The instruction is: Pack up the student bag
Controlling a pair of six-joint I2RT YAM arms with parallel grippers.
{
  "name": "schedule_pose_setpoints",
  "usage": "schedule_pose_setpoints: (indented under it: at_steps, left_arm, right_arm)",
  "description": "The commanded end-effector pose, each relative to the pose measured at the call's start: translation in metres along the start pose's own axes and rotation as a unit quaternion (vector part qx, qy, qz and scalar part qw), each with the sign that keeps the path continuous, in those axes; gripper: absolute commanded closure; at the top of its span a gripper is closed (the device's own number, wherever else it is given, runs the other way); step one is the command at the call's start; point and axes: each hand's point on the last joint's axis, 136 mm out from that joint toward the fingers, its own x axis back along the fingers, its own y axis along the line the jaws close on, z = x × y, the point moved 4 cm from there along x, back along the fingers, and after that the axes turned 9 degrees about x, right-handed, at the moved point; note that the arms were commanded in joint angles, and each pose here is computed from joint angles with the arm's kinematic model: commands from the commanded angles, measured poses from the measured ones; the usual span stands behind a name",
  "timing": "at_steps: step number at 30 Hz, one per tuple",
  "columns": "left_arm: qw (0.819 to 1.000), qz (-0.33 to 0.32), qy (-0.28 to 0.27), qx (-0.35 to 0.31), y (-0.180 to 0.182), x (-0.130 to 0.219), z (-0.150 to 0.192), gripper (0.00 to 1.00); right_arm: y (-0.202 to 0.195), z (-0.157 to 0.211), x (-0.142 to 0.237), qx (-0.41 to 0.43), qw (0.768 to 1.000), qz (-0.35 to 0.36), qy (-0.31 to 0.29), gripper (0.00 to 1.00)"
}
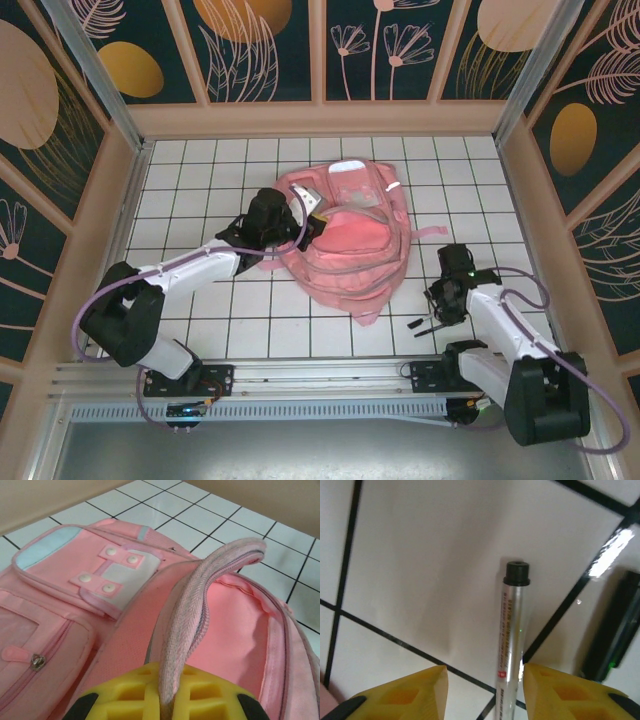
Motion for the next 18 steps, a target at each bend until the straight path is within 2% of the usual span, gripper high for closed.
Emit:
schedule_pose_setpoints:
  at_steps: [1,2,7,8,12,14,18]
  left_arm:
    - [0.996,0.055,-0.068,0.0,-0.021,0.017,-0.034,1.0]
    - [0.996,0.058,-0.072,0.002,-0.022,0.019,-0.037,1.0]
    - [0.992,0.079,-0.096,0.023,-0.029,0.025,-0.043,1.0]
    - [0.991,0.082,-0.099,0.028,-0.029,0.026,-0.044,1.0]
    - [0.991,0.081,-0.102,0.041,-0.029,0.026,-0.045,1.0]
    - [0.991,0.076,-0.1,0.049,-0.027,0.024,-0.045,1.0]
    - [0.99,0.083,-0.094,0.068,-0.027,0.019,-0.045,1.0]
  right_arm:
    - [0.007,-0.001,-0.011,0.004,1.0,-0.016,0.004,0.6]
    - [0.007,-0.001,-0.013,0.003,1.0,-0.015,0.005,0.63]
    - [0.011,-0.002,-0.015,-0.003,1.0,-0.02,0.006,0.97]
    - [0.014,-0.003,-0.013,-0.004,1.0,-0.024,0.006,1.0]
    - [0.025,-0.012,0.013,-0.01,0.999,-0.038,-0.013,1.0]
    - [0.029,-0.018,0.035,-0.017,0.998,-0.043,-0.029,1.0]
    - [0.051,-0.022,0.085,-0.026,0.994,-0.097,-0.039,1.0]
